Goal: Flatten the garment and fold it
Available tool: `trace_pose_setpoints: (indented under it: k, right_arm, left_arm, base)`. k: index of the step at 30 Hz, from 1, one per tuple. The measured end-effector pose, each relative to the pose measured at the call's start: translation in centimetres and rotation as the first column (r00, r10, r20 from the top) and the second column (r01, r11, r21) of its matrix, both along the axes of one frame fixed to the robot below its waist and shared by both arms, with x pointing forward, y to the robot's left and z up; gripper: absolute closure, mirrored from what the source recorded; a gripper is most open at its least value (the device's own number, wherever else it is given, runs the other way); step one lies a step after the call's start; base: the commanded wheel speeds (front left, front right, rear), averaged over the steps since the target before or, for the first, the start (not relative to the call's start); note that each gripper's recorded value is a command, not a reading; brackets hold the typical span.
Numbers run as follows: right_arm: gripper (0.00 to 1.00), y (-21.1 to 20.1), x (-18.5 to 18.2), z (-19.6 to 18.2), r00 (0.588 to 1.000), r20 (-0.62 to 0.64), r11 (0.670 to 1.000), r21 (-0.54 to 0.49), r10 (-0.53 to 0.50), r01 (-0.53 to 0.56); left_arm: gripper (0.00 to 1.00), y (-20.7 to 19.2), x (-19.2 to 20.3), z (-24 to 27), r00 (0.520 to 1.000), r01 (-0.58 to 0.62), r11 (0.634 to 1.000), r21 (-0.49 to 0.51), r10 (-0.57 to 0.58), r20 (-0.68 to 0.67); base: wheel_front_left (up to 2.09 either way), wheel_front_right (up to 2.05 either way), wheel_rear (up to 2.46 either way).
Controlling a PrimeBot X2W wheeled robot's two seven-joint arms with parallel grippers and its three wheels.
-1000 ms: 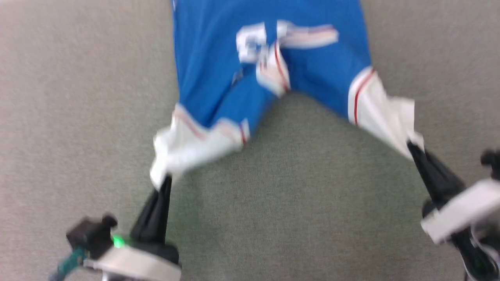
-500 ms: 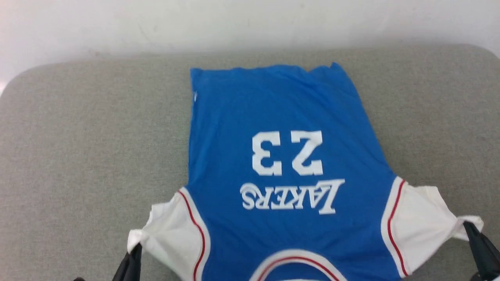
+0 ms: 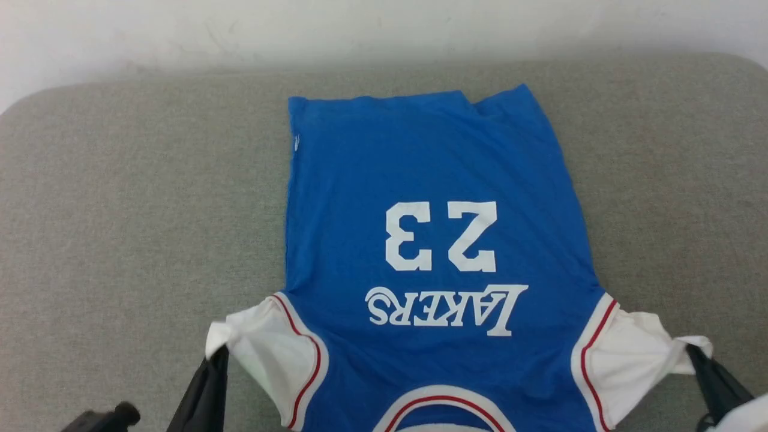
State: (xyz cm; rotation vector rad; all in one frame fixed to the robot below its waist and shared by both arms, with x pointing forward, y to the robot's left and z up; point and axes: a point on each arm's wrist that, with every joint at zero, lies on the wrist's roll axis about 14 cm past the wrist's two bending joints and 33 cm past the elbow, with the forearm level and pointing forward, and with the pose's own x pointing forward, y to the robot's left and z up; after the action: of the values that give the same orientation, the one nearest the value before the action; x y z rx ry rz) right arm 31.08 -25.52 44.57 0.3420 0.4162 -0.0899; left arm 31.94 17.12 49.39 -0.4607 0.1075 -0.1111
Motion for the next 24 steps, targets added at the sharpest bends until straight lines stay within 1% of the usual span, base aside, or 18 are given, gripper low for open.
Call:
trace_pose_setpoints:
  k: [4,6,9,10,11,12,13,14,17,19,21,24]
  right_arm:
    - [1.00,1.0,0.9,-2.8,0.992,-0.106,0.996,-0.052,0.073,-0.078]
    - [1.00,1.7,0.7,-4.9,0.976,-0.186,0.990,-0.064,0.110,-0.124]
    - [1.00,2.3,0.2,-7.6,0.947,-0.288,0.984,-0.065,0.139,-0.165]
    - [0.88,2.5,0.0,-8.4,0.939,-0.313,0.984,-0.060,0.141,-0.168]
    - [0.80,2.5,0.1,-8.8,0.937,-0.321,0.985,-0.057,0.138,-0.164]
    - [0.57,2.5,0.1,-9.1,0.936,-0.325,0.985,-0.059,0.137,-0.165]
    - [0.31,2.4,0.3,-9.2,0.935,-0.327,0.984,-0.062,0.135,-0.164]
    - [0.00,2.3,0.4,-9.3,0.938,-0.322,0.985,-0.067,0.130,-0.160]
    - [0.00,1.9,0.9,-8.7,0.950,-0.293,0.989,-0.067,0.108,-0.133]
    - [0.00,1.5,1.5,-7.6,0.959,-0.267,0.993,-0.056,0.090,-0.109]
    - [0.00,0.9,2.8,-5.0,0.976,-0.203,0.994,-0.053,0.079,-0.091]
    - [0.00,0.7,6.0,1.3,0.993,-0.049,0.989,-0.101,0.104,-0.108]
  left_arm:
    - [1.00,-1.3,1.5,1.3,0.998,0.042,0.999,0.006,-0.043,0.037]
    - [1.00,-1.8,2.0,1.9,0.997,0.060,0.998,0.009,-0.060,0.052]
    - [1.00,-2.2,2.4,2.7,0.995,0.073,0.997,0.018,-0.074,0.066]
    - [1.00,-2.3,2.4,2.8,0.995,0.076,0.997,0.018,-0.077,0.068]
    - [1.00,-2.3,2.4,2.9,0.995,0.075,0.997,0.017,-0.076,0.071]
    - [1.00,-2.3,2.4,3.2,0.994,0.074,0.997,0.016,-0.075,0.076]
    - [1.00,-2.3,2.4,3.3,0.994,0.075,0.997,0.016,-0.076,0.078]
    - [1.00,-2.3,2.4,3.4,0.994,0.074,0.997,0.017,-0.075,0.080]
    - [1.00,-2.3,2.0,3.6,0.994,0.072,0.997,0.018,-0.074,0.082]
    - [1.00,-2.3,1.7,3.9,0.994,0.069,0.997,0.017,-0.070,0.087]
    - [1.00,-2.1,1.5,4.1,0.994,0.061,0.998,0.015,-0.062,0.093]
    - [1.00,-2.0,1.4,4.3,0.994,0.053,0.998,0.018,-0.055,0.099]
  base:
    - [0.00,0.00,0.00]
    - [0.00,0.00,0.00]
    - [0.00,0.00,0.00]
    - [0.00,0.00,0.00]
    - [0.00,0.00,0.00]
    - [0.00,0.00,0.00]
    - [0.00,0.00,0.00]
    - [0.00,0.00,0.00]
    - [0.00,0.00,0.00]
    - [0.00,0.00,0.00]
    - [0.00,0.00,0.00]
    - [0.00,0.00,0.00]
